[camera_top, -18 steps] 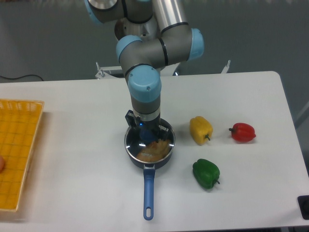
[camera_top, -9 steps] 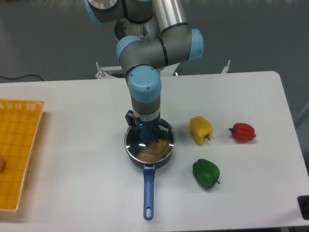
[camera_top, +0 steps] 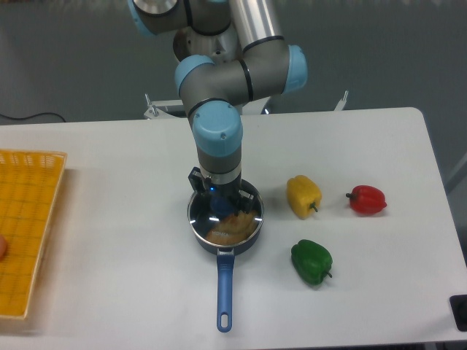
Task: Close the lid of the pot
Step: 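Hold the lid seated on the saucepan, then open the gripper and lift it off the lid knob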
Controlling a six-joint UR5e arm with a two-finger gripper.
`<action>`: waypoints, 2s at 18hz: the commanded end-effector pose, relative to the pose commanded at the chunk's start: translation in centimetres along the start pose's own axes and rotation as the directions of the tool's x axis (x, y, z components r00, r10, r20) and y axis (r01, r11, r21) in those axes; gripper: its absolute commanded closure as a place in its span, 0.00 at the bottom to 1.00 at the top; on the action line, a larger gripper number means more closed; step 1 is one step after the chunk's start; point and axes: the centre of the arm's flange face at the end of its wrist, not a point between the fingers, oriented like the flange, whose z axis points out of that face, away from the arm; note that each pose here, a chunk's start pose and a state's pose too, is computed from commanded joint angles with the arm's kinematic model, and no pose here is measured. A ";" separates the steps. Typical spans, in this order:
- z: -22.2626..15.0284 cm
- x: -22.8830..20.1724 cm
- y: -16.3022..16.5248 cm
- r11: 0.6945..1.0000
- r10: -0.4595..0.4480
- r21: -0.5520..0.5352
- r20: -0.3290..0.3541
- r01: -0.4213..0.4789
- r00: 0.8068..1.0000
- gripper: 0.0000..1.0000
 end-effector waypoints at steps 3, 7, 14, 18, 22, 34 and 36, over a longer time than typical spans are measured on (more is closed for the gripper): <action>0.0 0.0 0.0 1.000 0.000 0.001 0.001 0.000 1.000 0.43; 0.0 0.0 0.0 1.000 0.000 0.001 0.003 0.000 1.000 0.36; 0.0 0.0 -0.1 1.000 0.003 0.002 0.004 -0.003 1.000 0.28; 0.1 0.0 0.0 1.000 0.003 -0.001 0.003 -0.003 1.000 0.28; 0.1 0.0 0.0 1.000 0.002 -0.001 0.003 -0.002 1.000 0.26; -0.6 0.0 0.0 1.000 0.012 0.009 0.013 -0.012 1.000 0.01; -1.2 -0.1 -0.1 1.000 0.014 0.016 0.020 -0.014 1.000 0.01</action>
